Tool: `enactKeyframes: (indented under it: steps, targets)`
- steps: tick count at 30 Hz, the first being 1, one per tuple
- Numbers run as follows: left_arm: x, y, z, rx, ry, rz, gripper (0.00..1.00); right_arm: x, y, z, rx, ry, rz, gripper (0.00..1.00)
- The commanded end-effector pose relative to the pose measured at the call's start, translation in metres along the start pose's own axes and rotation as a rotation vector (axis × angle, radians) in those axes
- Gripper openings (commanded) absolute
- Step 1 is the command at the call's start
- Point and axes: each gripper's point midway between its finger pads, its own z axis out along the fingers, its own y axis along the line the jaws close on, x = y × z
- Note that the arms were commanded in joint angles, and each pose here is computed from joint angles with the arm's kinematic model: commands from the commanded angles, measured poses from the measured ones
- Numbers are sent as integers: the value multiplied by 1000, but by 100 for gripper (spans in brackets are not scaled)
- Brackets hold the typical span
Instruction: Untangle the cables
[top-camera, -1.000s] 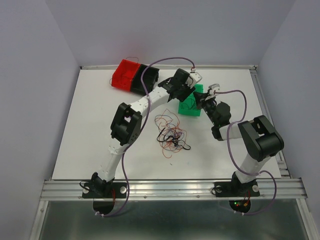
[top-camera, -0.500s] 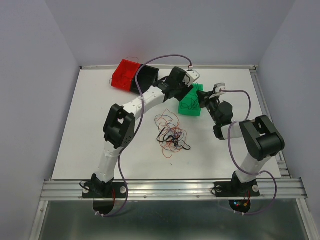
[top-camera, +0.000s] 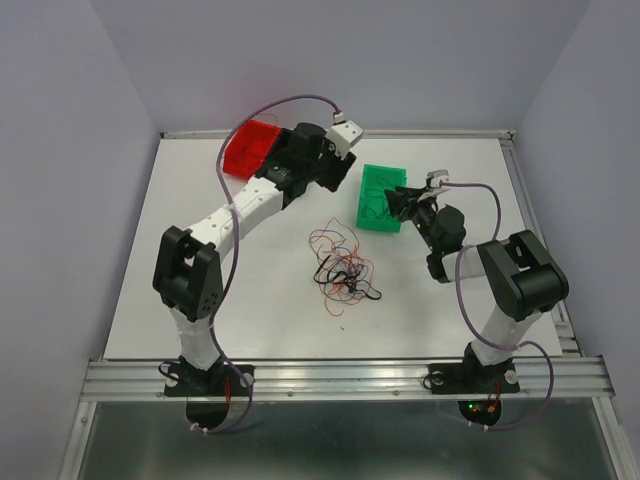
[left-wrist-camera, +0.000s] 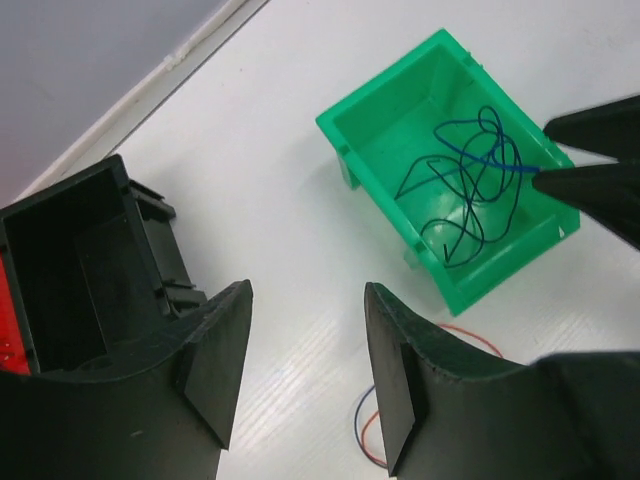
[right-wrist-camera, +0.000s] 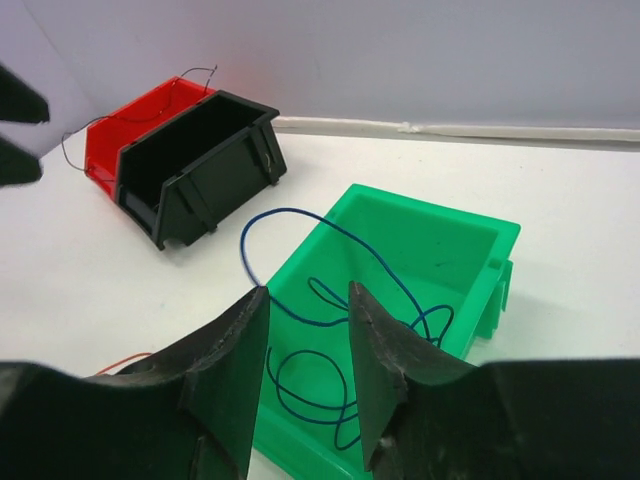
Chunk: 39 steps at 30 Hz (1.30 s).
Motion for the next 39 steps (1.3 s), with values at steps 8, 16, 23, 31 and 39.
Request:
enactKeyframes:
  steps: [8, 16, 23, 31, 39]
  targets:
    - [3, -5, -91, -97, -285, 137, 99, -68, 20, -28, -47, -147, -47, 49]
    - [39, -67, -101, 213, -302, 292, 99, -51, 40, -44, -122, -3, 25, 55]
    - [44, -54, -89, 143, -283, 264, 98, -13, 27, -20, -55, 226, 55, 63]
    - [51, -40, -78, 78, -262, 252, 97, -3, 17, 18, -54, 287, -59, 67]
    - [56, -34, -70, 73, -241, 236, 97, 26, 20, 35, -162, 407, -157, 60]
